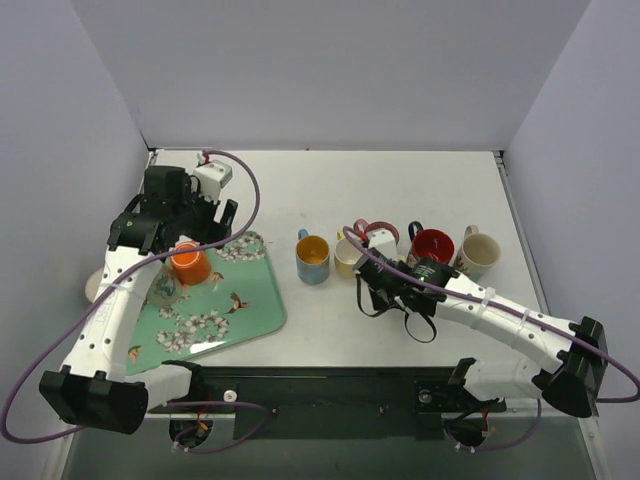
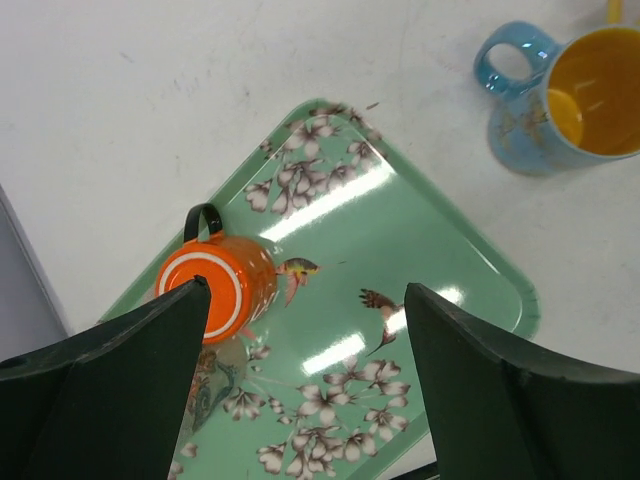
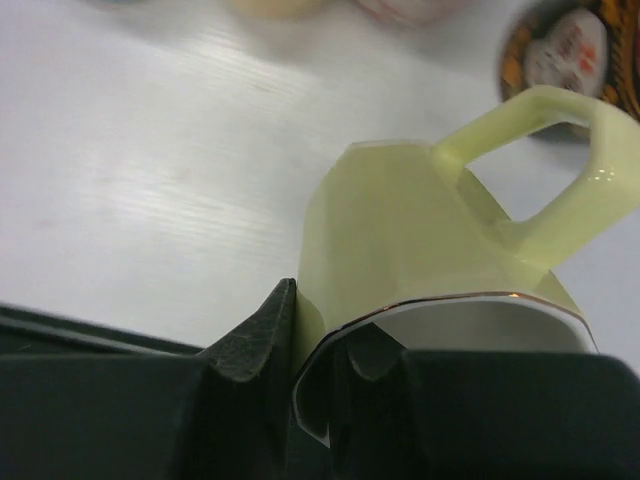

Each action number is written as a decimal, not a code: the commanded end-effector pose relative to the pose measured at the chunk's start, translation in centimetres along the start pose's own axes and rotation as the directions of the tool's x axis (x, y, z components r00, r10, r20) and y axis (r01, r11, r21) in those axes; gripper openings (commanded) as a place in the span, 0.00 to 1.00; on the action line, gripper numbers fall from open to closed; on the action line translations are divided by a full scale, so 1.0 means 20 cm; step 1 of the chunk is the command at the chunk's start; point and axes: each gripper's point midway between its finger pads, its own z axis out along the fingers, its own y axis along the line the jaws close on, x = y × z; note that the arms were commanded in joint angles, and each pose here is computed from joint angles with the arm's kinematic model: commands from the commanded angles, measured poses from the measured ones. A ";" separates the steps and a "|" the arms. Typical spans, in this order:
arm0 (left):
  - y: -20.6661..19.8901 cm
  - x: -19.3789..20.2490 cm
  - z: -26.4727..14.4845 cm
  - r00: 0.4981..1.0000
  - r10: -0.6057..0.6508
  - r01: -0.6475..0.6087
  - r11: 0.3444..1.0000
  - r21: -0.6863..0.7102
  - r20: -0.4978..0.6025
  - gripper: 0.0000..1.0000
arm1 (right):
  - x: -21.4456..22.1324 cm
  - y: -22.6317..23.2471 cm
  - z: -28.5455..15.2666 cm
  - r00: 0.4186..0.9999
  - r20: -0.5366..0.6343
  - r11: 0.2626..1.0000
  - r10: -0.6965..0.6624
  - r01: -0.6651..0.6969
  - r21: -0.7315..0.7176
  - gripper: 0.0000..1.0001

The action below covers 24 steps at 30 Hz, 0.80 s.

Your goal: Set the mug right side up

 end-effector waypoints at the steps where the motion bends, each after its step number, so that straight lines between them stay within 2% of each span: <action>1: 0.13 0.08 0.03 0.995 0.058 -0.066 0.991 -0.114 -0.078 0.92 | 0.22 -0.40 0.05 0.986 -0.090 0.965 0.138 -0.113 0.237 0.00; 2: 0.13 0.10 0.05 0.994 0.068 -0.078 0.990 -0.116 -0.090 0.92 | 0.28 -0.41 0.07 0.981 -0.125 0.966 0.152 -0.121 0.227 0.00; 6: 0.14 0.15 0.09 0.987 0.086 -0.101 0.989 -0.108 -0.137 0.93 | 0.34 -0.45 0.17 0.957 -0.138 0.952 0.254 -0.223 0.208 0.00; 15: 0.23 0.28 0.18 0.964 0.115 -0.159 0.973 -0.170 -0.239 0.94 | 0.45 -0.40 0.31 0.933 -0.235 0.955 0.272 -0.232 0.183 0.00; 17: 0.25 0.30 0.22 0.959 0.114 -0.161 0.973 -0.167 -0.259 0.94 | 0.43 -0.40 0.29 0.933 -0.225 0.952 0.282 -0.242 0.189 0.11; 18: 0.25 0.31 0.24 0.955 0.112 -0.161 0.973 -0.165 -0.274 0.94 | 0.42 -0.40 0.27 0.934 -0.215 0.951 0.286 -0.249 0.182 0.27; 19: 0.28 0.32 0.26 0.953 0.109 -0.165 0.969 -0.184 -0.282 0.94 | 0.39 -0.40 0.26 0.936 -0.198 0.950 0.290 -0.256 0.179 0.35; 20: 0.29 0.33 0.28 0.946 0.106 -0.170 0.967 -0.191 -0.306 0.95 | 0.38 -0.41 0.23 0.939 -0.177 0.948 0.294 -0.264 0.175 0.47; 21: 0.31 0.32 0.29 0.947 0.102 -0.168 0.965 -0.200 -0.304 0.94 | 0.35 -0.42 0.21 0.943 -0.156 0.947 0.295 -0.267 0.177 0.56; 24: 0.44 0.39 0.37 0.924 0.046 -0.145 0.960 -0.240 -0.378 0.95 | 0.31 -0.46 0.12 0.952 -0.120 0.948 0.280 -0.256 0.188 0.70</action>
